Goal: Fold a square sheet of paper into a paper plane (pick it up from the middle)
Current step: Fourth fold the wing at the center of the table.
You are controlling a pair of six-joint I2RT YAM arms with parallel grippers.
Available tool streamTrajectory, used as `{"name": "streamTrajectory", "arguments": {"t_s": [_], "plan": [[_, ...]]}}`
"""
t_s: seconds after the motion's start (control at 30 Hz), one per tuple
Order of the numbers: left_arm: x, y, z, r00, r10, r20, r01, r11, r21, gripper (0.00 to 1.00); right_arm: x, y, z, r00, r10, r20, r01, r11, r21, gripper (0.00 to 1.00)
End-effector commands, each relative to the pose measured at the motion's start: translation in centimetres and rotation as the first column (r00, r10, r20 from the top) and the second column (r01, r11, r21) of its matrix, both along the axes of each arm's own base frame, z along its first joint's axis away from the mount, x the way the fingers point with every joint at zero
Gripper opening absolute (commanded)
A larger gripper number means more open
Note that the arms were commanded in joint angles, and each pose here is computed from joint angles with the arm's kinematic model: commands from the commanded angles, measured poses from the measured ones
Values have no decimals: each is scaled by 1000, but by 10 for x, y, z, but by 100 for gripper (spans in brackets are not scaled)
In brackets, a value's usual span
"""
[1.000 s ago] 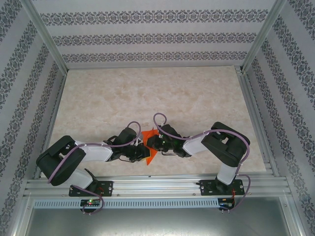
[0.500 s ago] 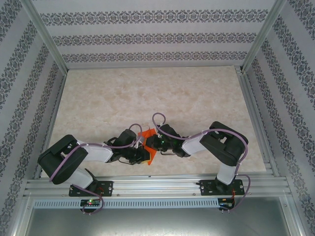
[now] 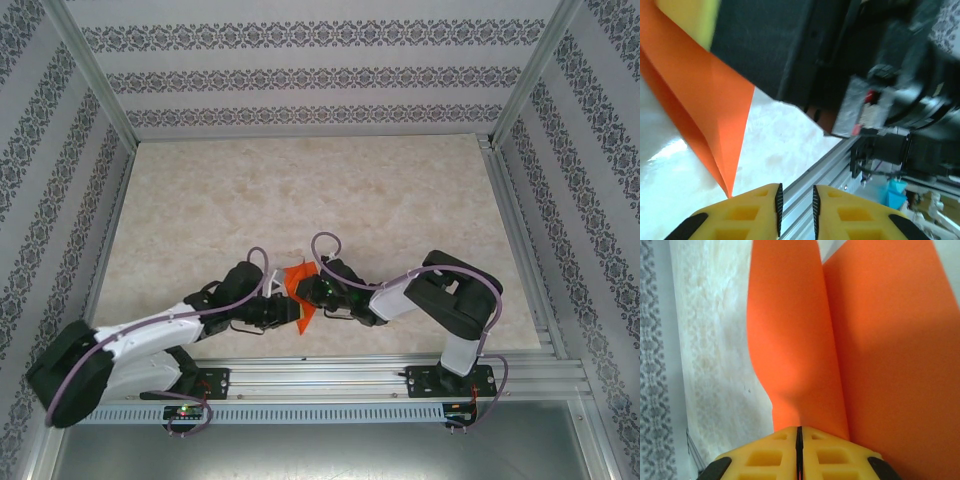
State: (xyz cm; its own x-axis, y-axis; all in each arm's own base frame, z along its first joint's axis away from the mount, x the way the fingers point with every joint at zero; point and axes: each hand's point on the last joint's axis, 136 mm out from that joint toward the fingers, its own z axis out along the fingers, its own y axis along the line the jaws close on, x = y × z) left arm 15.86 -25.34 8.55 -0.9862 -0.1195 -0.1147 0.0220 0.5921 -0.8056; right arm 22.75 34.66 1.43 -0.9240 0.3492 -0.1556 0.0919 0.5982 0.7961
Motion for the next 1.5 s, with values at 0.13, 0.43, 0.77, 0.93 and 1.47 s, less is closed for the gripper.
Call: {"name": "streamTrajectory", "arguments": {"t_s": [0.13,0.43,0.77,0.93,1.47], "plan": [[12,35,-16,984,172,-39,-168,982,92,26,-44,-76,-81,952,-272,-140,212,917,-339,11],[33,6,1,988,142,-58,-145,989,-43,24,-46,-81,-81,931,-348,-106,298,897,-328,11],[44,-2,-17,978,172,-122,-176,984,-23,12,-49,-82,-82,938,-330,-105,278,899,-338,12],[48,2,-29,971,198,-131,-194,980,38,9,-49,-82,-81,941,-323,-100,273,901,-336,12],[-10,22,-102,942,111,-317,-35,971,237,0,-40,-68,-63,977,-202,-75,168,932,-320,14]]}}
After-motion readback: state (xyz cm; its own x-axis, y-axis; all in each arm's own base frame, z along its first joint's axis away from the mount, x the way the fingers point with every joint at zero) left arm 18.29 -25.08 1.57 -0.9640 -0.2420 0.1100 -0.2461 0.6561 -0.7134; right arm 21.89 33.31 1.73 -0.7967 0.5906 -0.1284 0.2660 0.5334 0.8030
